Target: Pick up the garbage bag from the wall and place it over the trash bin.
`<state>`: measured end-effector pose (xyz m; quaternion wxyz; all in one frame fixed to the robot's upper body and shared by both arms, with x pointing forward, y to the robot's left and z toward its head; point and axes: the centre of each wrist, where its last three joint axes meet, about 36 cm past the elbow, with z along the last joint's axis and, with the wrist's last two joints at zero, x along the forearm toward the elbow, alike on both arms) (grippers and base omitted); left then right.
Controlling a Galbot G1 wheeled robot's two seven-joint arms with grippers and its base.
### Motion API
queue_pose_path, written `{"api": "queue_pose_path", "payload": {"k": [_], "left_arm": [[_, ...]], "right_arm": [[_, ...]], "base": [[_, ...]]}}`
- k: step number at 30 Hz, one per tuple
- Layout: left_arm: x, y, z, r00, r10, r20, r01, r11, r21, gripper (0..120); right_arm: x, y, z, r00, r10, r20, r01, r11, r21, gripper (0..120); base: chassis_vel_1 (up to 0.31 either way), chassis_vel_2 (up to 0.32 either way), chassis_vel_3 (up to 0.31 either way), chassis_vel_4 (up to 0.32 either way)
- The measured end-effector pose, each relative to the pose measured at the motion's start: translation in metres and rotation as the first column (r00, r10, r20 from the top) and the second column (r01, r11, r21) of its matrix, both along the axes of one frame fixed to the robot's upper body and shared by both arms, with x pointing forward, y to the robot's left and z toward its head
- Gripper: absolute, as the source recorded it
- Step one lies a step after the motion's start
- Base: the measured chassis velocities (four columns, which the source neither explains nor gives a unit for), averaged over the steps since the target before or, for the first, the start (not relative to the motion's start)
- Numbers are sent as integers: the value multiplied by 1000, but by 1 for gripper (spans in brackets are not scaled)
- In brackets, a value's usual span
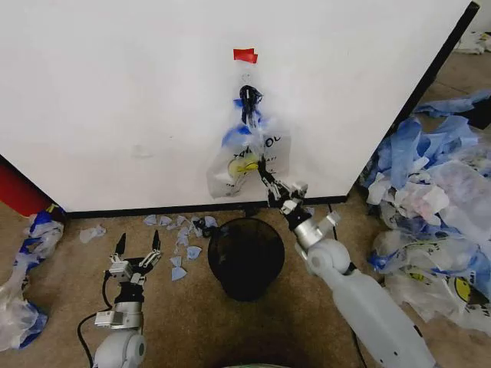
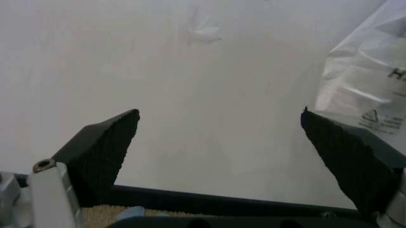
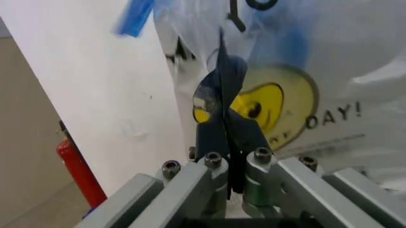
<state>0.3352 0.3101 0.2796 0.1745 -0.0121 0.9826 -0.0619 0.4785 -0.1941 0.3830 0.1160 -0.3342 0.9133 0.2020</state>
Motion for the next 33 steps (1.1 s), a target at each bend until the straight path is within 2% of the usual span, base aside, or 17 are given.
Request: {"api": "queue_pose_path", "payload": {"k": [22, 33], "left_arm": [[-1, 1, -2, 1000, -3, 5, 3, 1000, -8, 100], [-1, 1, -1, 1000, -5, 9, 5, 1000, -12, 100]], "right_arm": [[-41, -3, -38, 999, -3, -47, 1, 999, -51, 0], [-56, -13, -55, 998, -9, -66, 3, 996, -87, 0]], "base": [[0, 0, 0, 0], [0, 0, 0, 0]]}}
